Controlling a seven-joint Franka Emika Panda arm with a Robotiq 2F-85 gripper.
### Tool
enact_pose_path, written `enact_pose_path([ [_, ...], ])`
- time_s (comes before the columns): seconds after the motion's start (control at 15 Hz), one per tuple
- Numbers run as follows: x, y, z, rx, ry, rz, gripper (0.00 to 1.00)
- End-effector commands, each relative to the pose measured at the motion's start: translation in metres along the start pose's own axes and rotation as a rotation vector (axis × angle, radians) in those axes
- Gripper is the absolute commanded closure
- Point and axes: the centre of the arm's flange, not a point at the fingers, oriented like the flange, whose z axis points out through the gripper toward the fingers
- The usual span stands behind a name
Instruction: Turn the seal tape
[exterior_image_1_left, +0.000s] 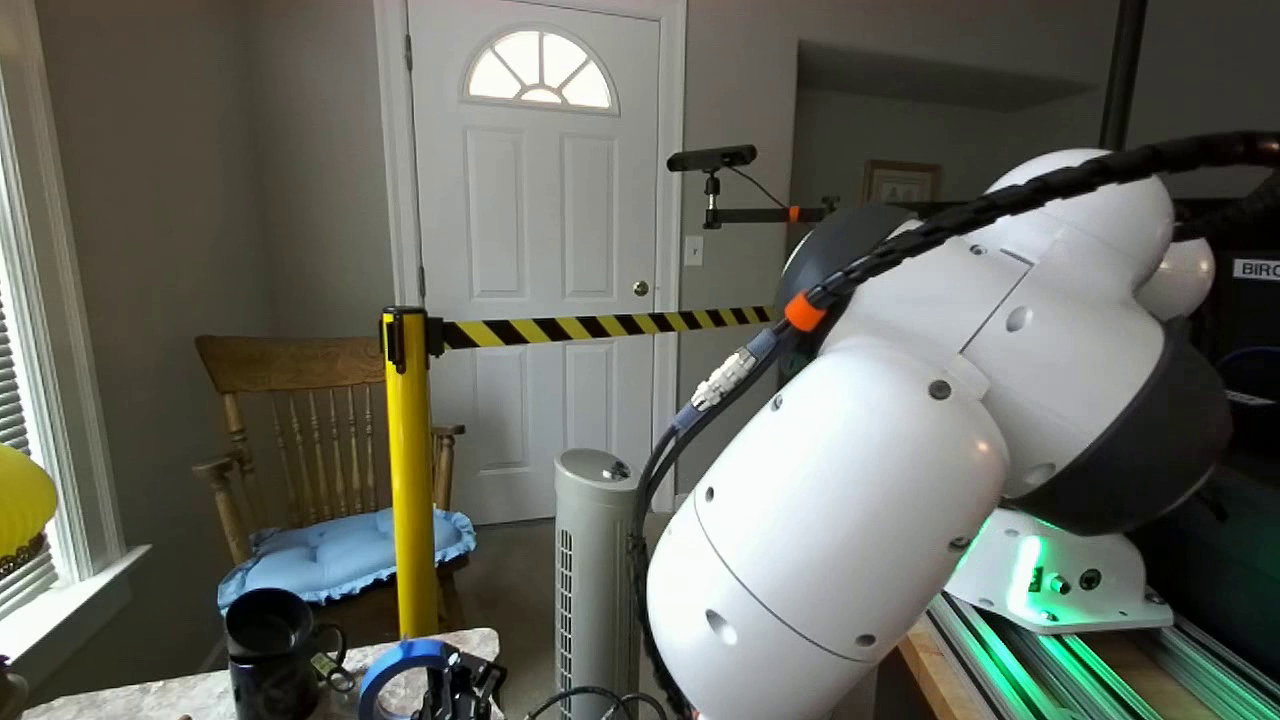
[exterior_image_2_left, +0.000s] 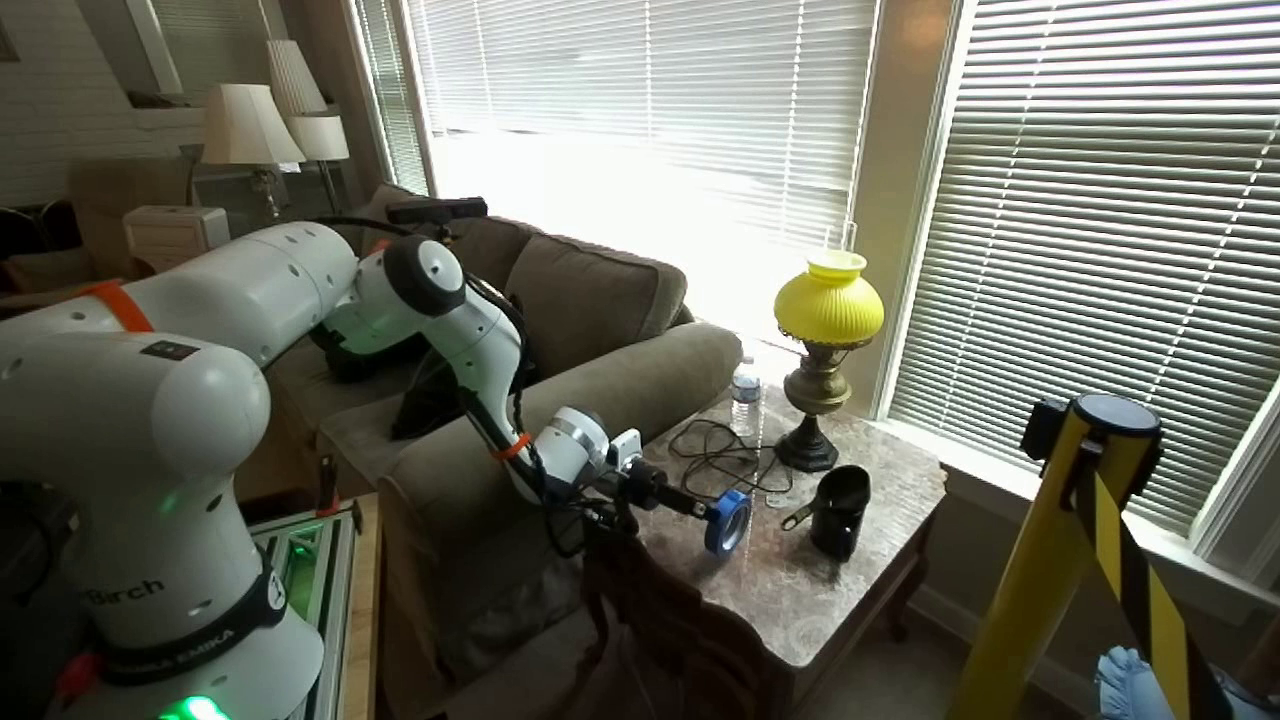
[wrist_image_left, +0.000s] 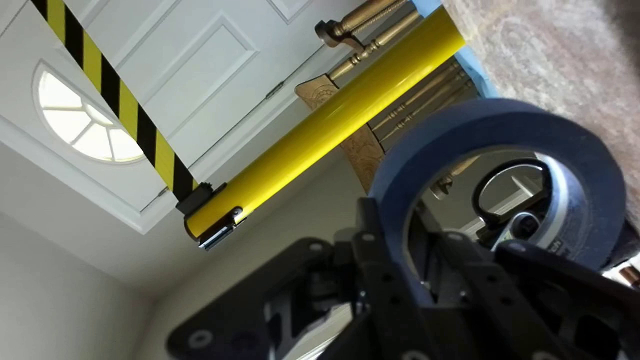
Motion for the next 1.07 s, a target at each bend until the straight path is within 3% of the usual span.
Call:
enact_pose_path([
  [0.0,-0.0092,-0.0173,-0.0031,0.016,0.005,0.033,0.95],
  [1.0,-0.0081,-0.0212,-0.0003,0.077,-0.020,0.017,0.95],
])
